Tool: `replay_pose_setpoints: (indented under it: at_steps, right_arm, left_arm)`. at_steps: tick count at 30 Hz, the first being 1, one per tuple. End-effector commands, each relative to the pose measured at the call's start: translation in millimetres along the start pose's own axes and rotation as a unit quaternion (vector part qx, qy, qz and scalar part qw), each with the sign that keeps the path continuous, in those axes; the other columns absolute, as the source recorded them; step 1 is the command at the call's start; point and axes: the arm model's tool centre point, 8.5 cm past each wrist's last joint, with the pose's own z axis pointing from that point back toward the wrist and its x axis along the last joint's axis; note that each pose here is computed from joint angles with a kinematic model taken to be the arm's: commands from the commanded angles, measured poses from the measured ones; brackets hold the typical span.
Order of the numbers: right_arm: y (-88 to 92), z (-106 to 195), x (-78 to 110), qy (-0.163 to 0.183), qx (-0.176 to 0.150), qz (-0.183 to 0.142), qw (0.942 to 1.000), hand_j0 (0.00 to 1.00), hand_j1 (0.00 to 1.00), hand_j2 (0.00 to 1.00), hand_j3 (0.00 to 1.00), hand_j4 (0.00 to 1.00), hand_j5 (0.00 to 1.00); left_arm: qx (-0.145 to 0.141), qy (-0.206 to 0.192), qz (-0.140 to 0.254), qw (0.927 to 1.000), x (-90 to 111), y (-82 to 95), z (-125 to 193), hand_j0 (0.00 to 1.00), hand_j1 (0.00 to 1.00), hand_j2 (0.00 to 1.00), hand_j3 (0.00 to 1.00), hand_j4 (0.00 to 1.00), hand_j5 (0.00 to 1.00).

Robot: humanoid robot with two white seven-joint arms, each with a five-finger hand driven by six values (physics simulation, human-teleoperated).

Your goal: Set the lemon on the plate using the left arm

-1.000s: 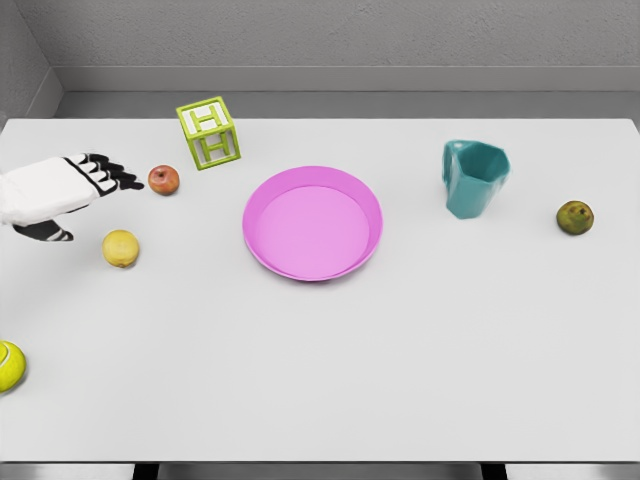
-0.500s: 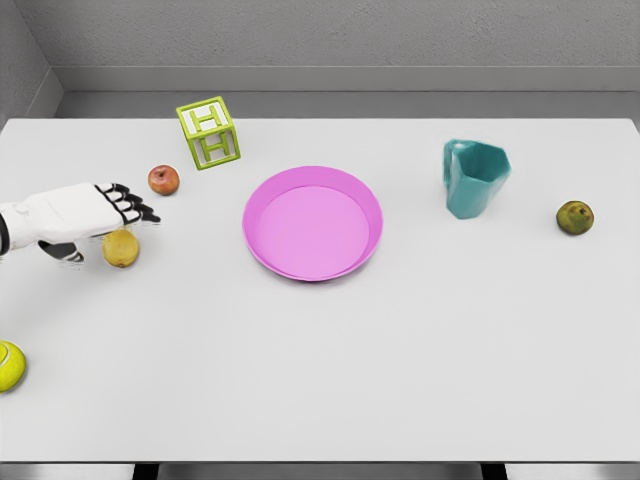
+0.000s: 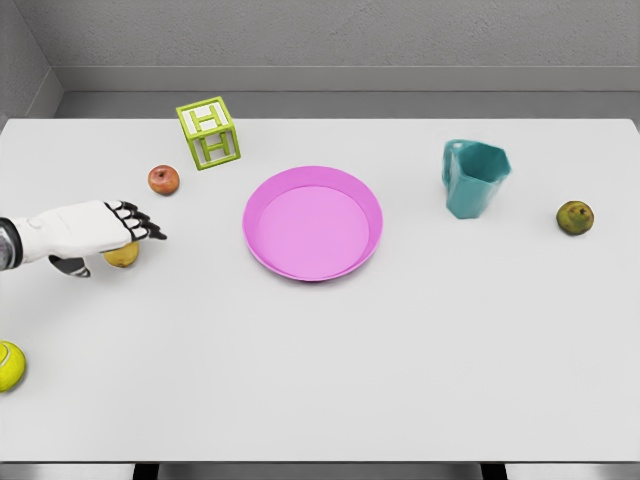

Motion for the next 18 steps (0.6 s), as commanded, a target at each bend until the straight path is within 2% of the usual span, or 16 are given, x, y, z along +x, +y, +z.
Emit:
replay_pose_setpoints:
  at_steps: [1,5,18]
  right_arm:
    - [0.0,0,0.0,0.0,0.0,0.0,1.0,1.0,1.0,1.0,1.0,1.0,1.0]
    - [0.0,0,0.0,0.0,0.0,0.0,1.0,1.0,1.0,1.0,1.0,1.0,1.0]
    - [0.0,0,0.0,0.0,0.0,0.0,1.0,1.0,1.0,1.0,1.0,1.0,1.0]
  left_arm:
    - [-0.004,0.003,-0.002,1.0,-1,-1.1,-1,1.0,1.0,1.0,1.0,1.0,1.0]
    - [-0.014,0.017,0.003,0.9997,-11,-6.7,4,1.0,1.0,1.0,1.0,1.0,1.0]
    - [-0.004,0.014,0.007,0.9999,-11,-3.2,2,1.0,1.0,1.0,1.0,1.0,1.0]
